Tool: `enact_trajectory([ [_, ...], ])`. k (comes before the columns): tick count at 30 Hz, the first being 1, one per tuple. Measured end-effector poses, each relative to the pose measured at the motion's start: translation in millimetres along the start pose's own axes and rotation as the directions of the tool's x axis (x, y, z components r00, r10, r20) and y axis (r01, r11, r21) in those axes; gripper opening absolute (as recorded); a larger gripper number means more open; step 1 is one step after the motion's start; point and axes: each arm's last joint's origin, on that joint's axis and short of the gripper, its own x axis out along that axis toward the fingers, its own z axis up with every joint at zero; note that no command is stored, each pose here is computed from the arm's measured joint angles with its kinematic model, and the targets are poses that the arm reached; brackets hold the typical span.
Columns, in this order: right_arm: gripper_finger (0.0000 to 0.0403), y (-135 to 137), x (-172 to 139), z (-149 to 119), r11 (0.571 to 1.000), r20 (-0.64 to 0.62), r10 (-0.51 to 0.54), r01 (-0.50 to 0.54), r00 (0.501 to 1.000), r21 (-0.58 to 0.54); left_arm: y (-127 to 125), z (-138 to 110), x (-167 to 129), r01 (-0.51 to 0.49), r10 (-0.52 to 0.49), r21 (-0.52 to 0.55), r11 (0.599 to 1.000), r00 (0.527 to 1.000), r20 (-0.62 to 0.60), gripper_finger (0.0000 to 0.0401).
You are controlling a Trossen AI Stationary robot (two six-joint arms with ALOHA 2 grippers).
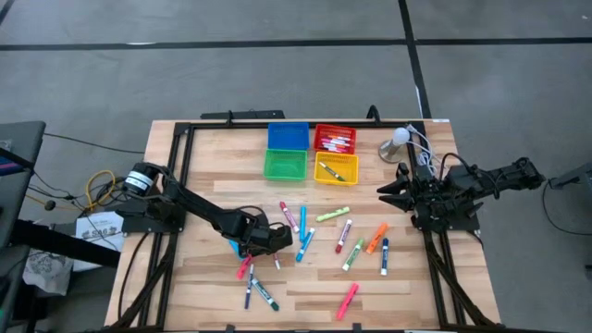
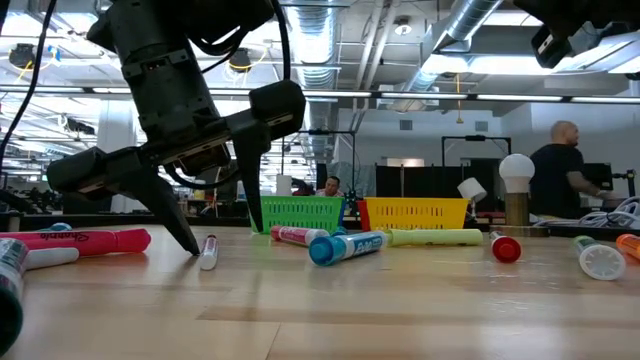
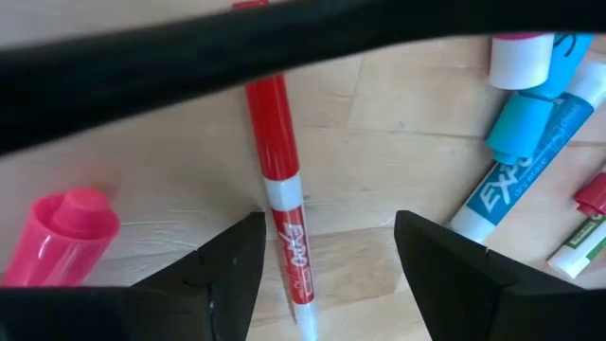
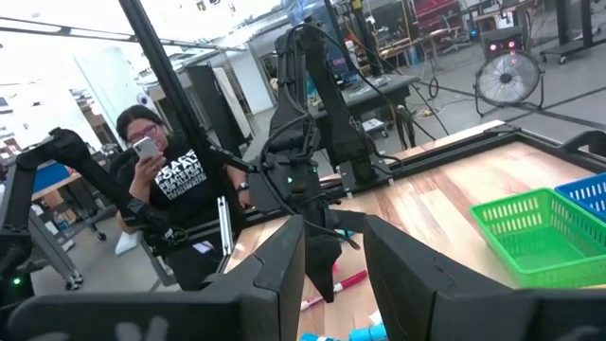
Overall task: Pick & Place Markers
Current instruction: Put the small red marker into the yellow basket
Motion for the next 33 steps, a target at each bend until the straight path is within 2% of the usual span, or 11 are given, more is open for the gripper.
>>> enact_trajectory([
  [20,0.0102,0.0,0.0,0.0,1.000,0.000,0.000,0.000,1.000,0.000,1.3,0.6,1.2,-0.004,0.004,0.011,1.000,1.000,0.006,0.0234],
  [24,0.0102,0.0,0.0,0.0,1.000,0.000,0.000,0.000,1.000,-0.004,1.3,2.3,1.5,-0.013,0.012,0.064,0.998,1.000,0.008,0.0220],
  [33,0.0102,0.0,0.0,0.0,1.000,0.000,0.000,0.000,1.000,-0.007,-0.4,15.7,2.7,-0.044,0.041,0.089,0.995,0.999,0.035,0.0165],
])
